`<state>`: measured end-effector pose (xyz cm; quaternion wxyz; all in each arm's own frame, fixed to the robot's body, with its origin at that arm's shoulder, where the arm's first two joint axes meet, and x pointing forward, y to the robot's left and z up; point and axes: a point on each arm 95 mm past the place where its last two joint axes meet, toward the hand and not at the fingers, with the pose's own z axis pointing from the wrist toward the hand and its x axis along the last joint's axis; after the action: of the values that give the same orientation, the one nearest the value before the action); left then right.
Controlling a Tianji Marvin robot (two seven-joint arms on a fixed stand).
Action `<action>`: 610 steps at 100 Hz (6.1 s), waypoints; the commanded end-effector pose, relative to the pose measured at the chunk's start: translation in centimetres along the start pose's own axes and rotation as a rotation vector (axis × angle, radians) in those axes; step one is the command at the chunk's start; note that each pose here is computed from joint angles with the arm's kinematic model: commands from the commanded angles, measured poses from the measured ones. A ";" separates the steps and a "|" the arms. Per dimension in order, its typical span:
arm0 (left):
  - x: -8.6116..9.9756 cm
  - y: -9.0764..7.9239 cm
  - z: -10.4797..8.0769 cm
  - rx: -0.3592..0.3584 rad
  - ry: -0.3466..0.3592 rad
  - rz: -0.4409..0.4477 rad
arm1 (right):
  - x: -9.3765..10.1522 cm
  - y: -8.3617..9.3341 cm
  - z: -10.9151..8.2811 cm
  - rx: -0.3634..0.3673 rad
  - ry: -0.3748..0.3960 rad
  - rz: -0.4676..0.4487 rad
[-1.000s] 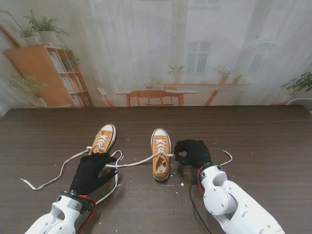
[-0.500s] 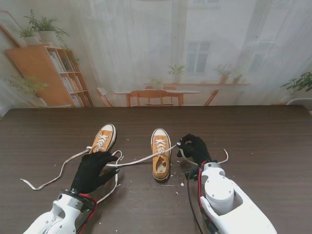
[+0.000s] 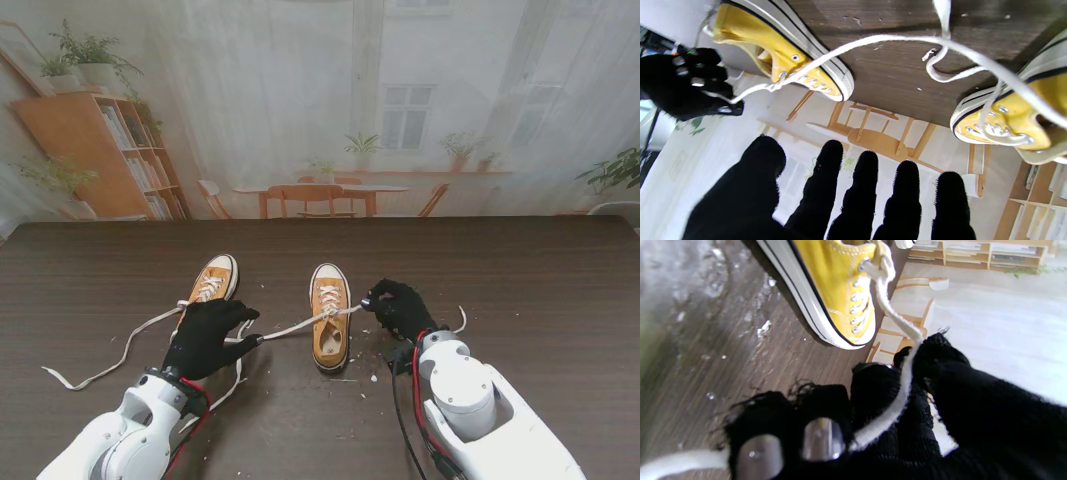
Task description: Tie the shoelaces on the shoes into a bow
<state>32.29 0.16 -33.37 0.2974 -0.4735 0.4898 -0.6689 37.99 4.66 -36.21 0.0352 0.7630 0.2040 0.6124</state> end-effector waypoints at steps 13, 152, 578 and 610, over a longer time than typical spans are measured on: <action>3.2 -1.4 3.3 -0.101 -0.004 0.051 | 0.5 0.6 -0.5 0.035 -0.014 -0.032; 4.7 6.4 11.5 -0.247 -0.126 0.260 | 0.6 1.0 -1.3 0.085 -0.061 -0.026; 2.4 1.7 9.7 0.104 -0.022 -0.167 | 2.5 2.3 -0.4 0.077 0.088 -1.471; 2.5 1.7 9.7 -0.023 0.041 -0.290 | 1.2 1.0 0.5 -0.027 0.076 -1.304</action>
<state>40.09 -6.03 -33.75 0.1835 -0.5399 0.4195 -0.7063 39.02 4.10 -34.30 0.4024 0.4585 0.6168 0.4974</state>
